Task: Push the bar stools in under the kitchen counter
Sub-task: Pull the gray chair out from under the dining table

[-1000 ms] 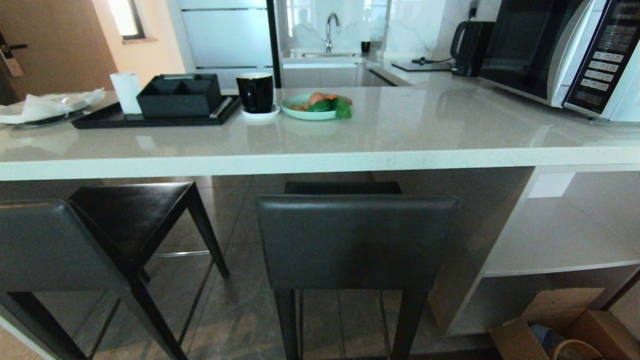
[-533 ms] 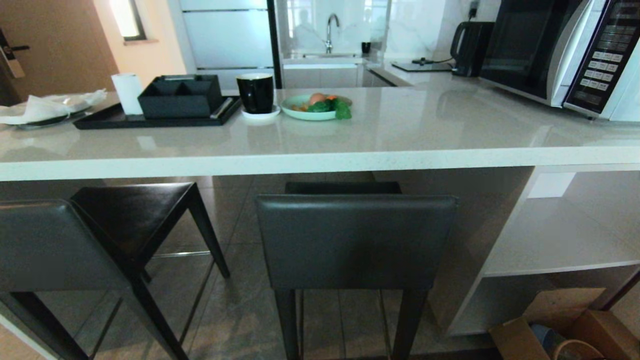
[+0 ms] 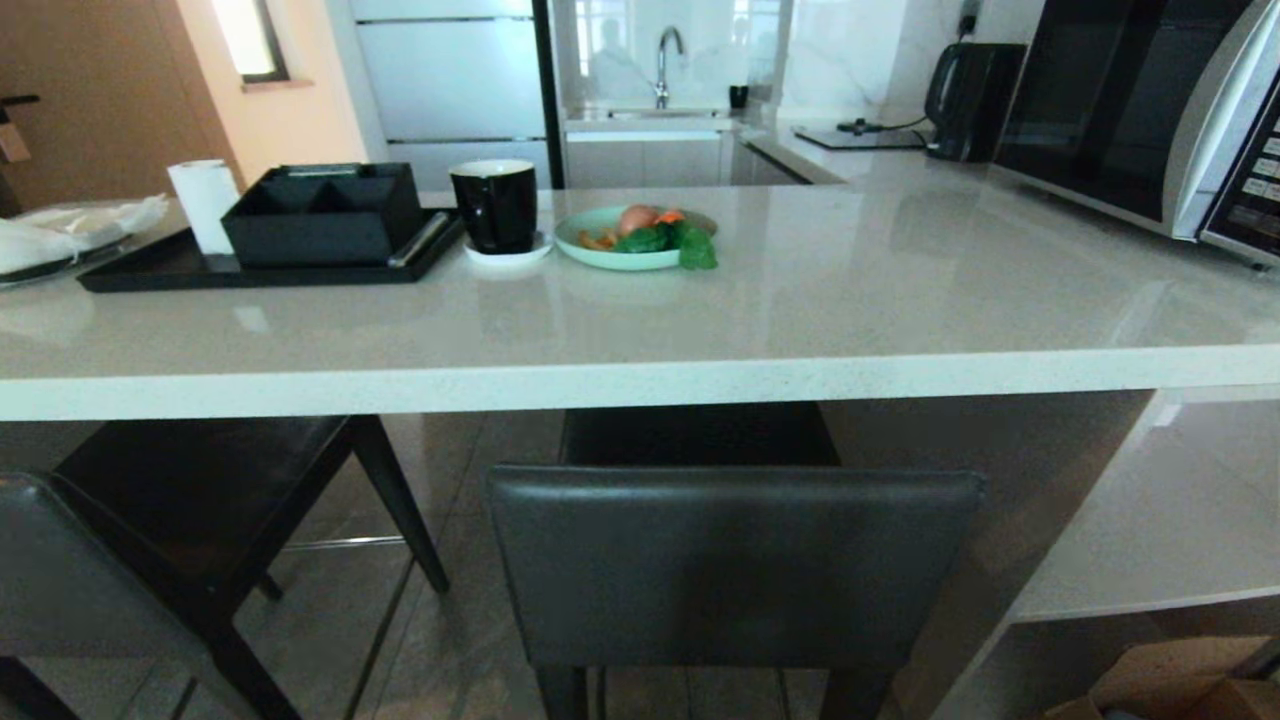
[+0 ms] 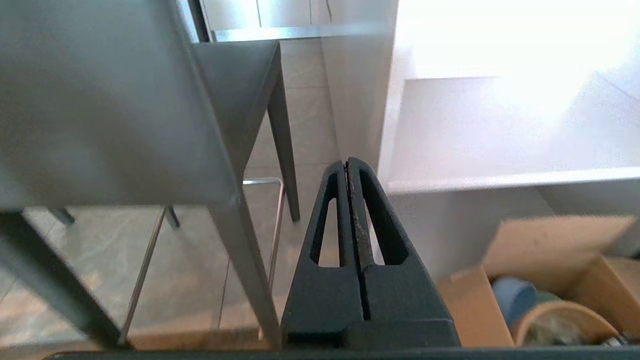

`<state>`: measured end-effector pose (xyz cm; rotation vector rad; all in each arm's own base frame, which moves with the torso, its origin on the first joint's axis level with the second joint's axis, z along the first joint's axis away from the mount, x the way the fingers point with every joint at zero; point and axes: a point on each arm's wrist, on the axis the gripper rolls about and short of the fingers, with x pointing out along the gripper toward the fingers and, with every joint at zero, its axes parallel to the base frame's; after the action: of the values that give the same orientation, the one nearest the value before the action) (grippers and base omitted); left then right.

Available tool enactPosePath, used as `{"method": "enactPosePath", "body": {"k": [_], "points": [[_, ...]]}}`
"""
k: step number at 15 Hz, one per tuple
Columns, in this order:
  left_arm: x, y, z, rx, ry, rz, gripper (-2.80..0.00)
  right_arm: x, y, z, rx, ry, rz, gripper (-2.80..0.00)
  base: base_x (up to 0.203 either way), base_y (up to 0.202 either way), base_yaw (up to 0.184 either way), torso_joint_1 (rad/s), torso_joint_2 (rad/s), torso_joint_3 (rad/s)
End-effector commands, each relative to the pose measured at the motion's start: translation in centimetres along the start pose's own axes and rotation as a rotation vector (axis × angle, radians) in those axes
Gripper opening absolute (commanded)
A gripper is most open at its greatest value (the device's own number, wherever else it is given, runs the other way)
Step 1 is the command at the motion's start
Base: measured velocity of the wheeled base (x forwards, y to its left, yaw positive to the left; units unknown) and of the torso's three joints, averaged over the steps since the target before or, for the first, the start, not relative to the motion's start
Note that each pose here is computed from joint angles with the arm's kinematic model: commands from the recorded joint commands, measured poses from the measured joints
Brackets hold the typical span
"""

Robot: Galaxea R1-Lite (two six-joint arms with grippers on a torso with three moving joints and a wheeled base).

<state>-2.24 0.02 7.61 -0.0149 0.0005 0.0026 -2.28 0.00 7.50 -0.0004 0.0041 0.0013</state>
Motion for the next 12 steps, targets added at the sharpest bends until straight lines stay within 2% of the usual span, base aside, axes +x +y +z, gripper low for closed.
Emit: {"method": "enactPosePath", "body": {"k": [1, 2, 8, 10, 12], "points": [[0.0, 0.0, 0.0, 0.0, 0.003, 0.001, -2.8, 0.0, 0.0, 0.0, -0.001, 0.001, 0.0, -2.8, 0.176, 0.0, 0.004, 0.007, 0.0, 0.007], [0.0, 0.0, 0.0, 0.0, 0.003, 0.001, -2.8, 0.0, 0.0, 0.0, -0.001, -0.001, 0.002, -2.8, 0.117, 0.0, 0.001, 0.017, 0.0, 0.002], [0.0, 0.0, 0.1, 0.011, 0.001, 0.004, -2.8, 0.0, 0.0, 0.0, -0.012, 0.009, 0.005, -2.8, 0.0, 0.0, 0.0, 0.0, 0.0, 0.0], [0.0, 0.0, 1.9, 0.006, -0.002, 0.01, -2.8, -0.1, 0.0, 1.3, -0.027, -0.009, 0.008, -2.8, 0.0, 0.0, 0.0, 0.0, 0.0, 0.0], [1.3, -0.1, 4.4, -0.048, 0.061, 0.012, -2.8, 0.4, 0.0, 3.2, 0.0, 0.033, 0.014, -2.8, 0.0, 0.0, 0.0, 0.0, 0.0, 0.0]]}}
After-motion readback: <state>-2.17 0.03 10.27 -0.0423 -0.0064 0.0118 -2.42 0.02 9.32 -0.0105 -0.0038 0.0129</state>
